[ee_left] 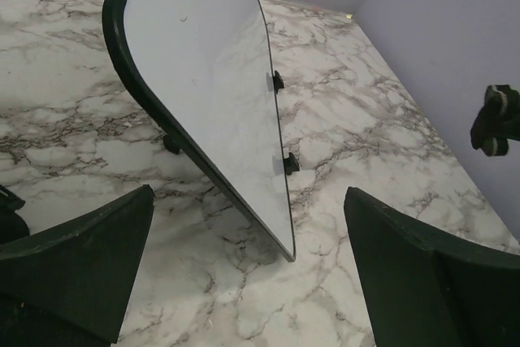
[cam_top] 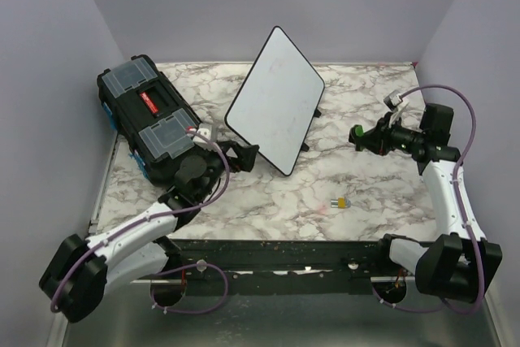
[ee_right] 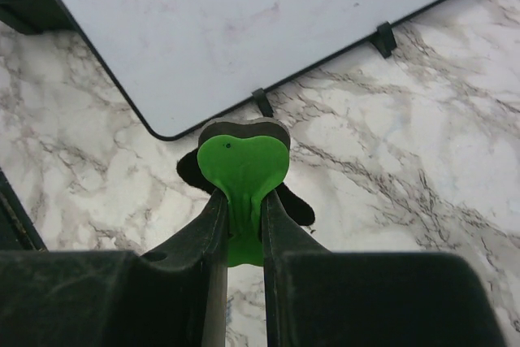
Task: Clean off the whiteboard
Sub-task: Place the whiteboard eraser at the center of the board, then reset both arms
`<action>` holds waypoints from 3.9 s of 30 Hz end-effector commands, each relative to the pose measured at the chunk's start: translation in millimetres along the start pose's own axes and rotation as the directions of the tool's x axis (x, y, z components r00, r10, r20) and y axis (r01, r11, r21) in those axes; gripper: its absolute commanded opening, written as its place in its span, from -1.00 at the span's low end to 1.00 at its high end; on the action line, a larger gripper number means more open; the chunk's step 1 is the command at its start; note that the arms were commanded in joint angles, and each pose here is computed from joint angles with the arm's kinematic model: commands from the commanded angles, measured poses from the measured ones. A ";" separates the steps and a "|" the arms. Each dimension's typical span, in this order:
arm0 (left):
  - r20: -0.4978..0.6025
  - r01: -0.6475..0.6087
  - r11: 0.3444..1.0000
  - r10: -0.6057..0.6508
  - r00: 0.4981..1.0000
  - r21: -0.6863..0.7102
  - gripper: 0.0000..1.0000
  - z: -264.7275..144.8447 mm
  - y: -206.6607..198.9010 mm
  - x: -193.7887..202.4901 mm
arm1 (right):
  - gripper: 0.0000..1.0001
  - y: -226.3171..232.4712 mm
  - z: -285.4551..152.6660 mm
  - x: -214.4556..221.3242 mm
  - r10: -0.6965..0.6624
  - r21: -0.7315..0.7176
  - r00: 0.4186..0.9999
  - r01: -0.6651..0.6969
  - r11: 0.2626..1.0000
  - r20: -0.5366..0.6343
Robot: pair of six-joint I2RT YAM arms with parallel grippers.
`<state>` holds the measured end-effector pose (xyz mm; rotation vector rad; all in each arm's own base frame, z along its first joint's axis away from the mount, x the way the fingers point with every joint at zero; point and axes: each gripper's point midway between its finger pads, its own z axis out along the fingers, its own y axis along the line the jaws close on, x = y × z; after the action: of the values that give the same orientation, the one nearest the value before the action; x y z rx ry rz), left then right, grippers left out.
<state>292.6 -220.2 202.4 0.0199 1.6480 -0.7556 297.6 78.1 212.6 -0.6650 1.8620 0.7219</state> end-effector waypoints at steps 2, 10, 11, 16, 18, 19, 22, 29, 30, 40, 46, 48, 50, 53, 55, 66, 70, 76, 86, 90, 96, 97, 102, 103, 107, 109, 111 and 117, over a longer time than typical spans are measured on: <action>-0.045 -0.014 1.000 0.014 0.999 0.000 0.98 -36.7 2.1 3.7 | -0.99 -59.9 0.5 42.7 0.076 0.243 0.986 -0.038 0.969 -0.152; -0.057 -0.019 0.999 0.022 0.998 0.046 0.97 -76.1 0.1 -6.7 | -0.80 -140.4 -3.0 138.9 0.202 0.472 0.880 0.029 0.881 -0.430; -0.063 -0.010 0.999 0.014 0.998 0.052 0.97 -78.4 -1.7 -8.1 | -0.75 -149.1 -3.8 147.8 0.212 0.494 0.866 0.046 0.868 -0.453; -0.097 0.034 0.991 -0.021 0.995 0.130 0.97 -87.0 -16.8 -20.2 | -0.15 -165.2 0.0 167.8 0.253 0.525 0.838 0.047 0.850 -0.484; -0.092 0.037 0.981 -0.020 0.996 0.189 0.97 -90.9 -27.8 -33.3 | 0.15 -164.8 2.3 163.4 0.258 0.521 0.843 0.031 0.853 -0.473; -0.087 0.028 0.978 -0.010 0.996 0.207 0.97 -92.3 -32.3 -41.9 | 0.24 -163.7 3.0 159.3 0.261 0.518 0.845 0.023 0.855 -0.467; -0.089 -0.010 0.974 0.030 0.996 0.225 0.98 -95.0 -39.5 -61.4 | 0.46 -163.5 -0.1 135.0 0.242 0.531 0.872 0.024 0.847 -0.426; -0.053 -0.013 0.975 0.025 0.998 0.220 0.97 -90.3 -35.0 -101.3 | 0.83 -147.8 -16.8 44.6 0.137 0.547 0.952 0.037 0.837 -0.274; -0.039 -0.003 0.976 0.012 0.999 0.218 0.98 -89.4 -32.9 -110.1 | 0.87 -140.7 -18.6 29.1 0.112 0.528 0.963 0.035 0.848 -0.245; -0.045 0.185 0.980 -0.182 0.982 0.072 0.98 -74.7 22.1 -165.5 | 1.00 -103.1 -64.5 -113.2 0.181 0.481 0.945 -0.296 0.826 0.271; 0.027 0.059 0.989 -0.055 0.998 -0.135 0.98 -88.9 51.6 -175.7 | 1.00 -73.3 -82.1 -138.1 0.086 0.479 0.947 -0.234 0.846 0.310; 0.035 0.044 0.988 -0.039 0.999 -0.145 0.97 -92.6 52.5 -174.8 | 1.00 -78.4 -87.9 -138.9 0.127 0.509 0.925 -0.307 0.805 0.357; 0.035 0.041 0.989 -0.036 0.999 -0.144 0.97 -93.9 52.6 -171.9 | 1.00 -88.4 -96.4 -136.7 0.163 0.552 0.894 -0.392 0.736 0.416; 0.024 0.035 0.989 -0.032 0.999 -0.142 0.97 -96.0 51.5 -169.5 | 1.00 -93.6 -107.4 -130.4 0.155 0.605 0.883 -0.422 0.675 0.443; 0.024 0.031 0.990 -0.028 0.999 -0.140 0.98 -97.0 50.3 -169.6 | 1.00 -92.6 -113.8 -127.4 0.128 0.630 0.883 -0.418 0.655 0.452; 0.066 -0.045 0.984 0.057 0.996 -0.173 0.97 -102.4 68.6 -150.7 | 1.00 -87.0 -80.3 -85.7 0.144 0.549 0.910 -0.354 0.757 0.388; 0.071 -0.081 0.979 0.096 0.993 -0.184 0.97 -105.1 78.0 -135.1 | 1.00 -51.1 -45.0 -59.7 0.102 0.327 0.954 -0.195 0.925 0.281; 0.080 -0.143 0.973 0.159 0.984 -0.179 0.97 -111.0 76.7 -129.9 | 1.00 -18.6 -30.3 -41.3 0.026 0.138 0.971 -0.061 0.989 0.236; 0.055 -0.155 0.981 0.163 0.985 -0.120 0.97 -106.9 69.9 -124.0 | 1.00 -3.2 -30.2 -50.3 0.112 0.035 0.969 -0.122 0.992 0.220; 0.055 -0.179 0.984 0.177 0.983 0.025 0.98 -105.6 44.4 -121.6 | 1.00 59.2 -37.6 -44.7 0.044 -0.316 0.976 0.027 0.948 0.214; 0.084 -0.204 0.970 0.194 0.977 0.133 0.97 -108.3 25.0 -120.6 | 1.00 62.9 -38.9 -36.1 -0.005 -0.299 0.980 0.065 0.952 0.199; 0.080 -0.197 0.975 0.189 0.979 0.099 0.97 -107.5 31.1 -121.1 | 1.00 44.1 -33.1 -33.7 0.040 -0.228 0.985 -0.001 0.974 0.166; 0.074 -0.146 0.960 0.168 0.983 -0.238 0.98 -114.5 87.5 -129.2 | 1.00 -43.2 -30.5 -37.2 0.195 0.223 0.958 -0.241 0.945 0.210; 0.078 -0.140 0.949 0.168 0.983 -0.281 0.97 -117.3 94.0 -131.4 | 1.00 -54.0 -33.3 -37.5 0.219 0.280 0.948 -0.281 0.918 0.233; 0.086 -0.152 0.958 0.178 0.980 -0.245 0.97 -117.1 86.2 -132.8 | 1.00 -41.4 -30.2 -34.4 0.154 0.213 0.972 -0.191 0.958 0.178; 0.088 -0.163 0.973 0.178 0.980 -0.162 0.98 -113.3 72.4 -130.5 | 1.00 -3.9 -25.2 -30.7 0.107 0.002 0.983 -0.109 0.994 0.150; 0.088 -0.173 0.983 0.179 0.980 -0.067 0.97 -110.2 57.2 -126.6 | 1.00 25.1 -26.2 -33.1 0.113 -0.164 0.979 -0.085 0.983 0.169; 0.089 -0.161 0.976 0.175 0.980 -0.144 0.98 -112.9 69.6 -128.6 | 1.00 -60.3 -32.2 -33.1 0.224 0.301 0.945 -0.291 0.908 0.237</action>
<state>252.9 -67.7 284.4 0.0524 1.5803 -0.5472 296.9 61.4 247.8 -0.4527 1.7826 0.8287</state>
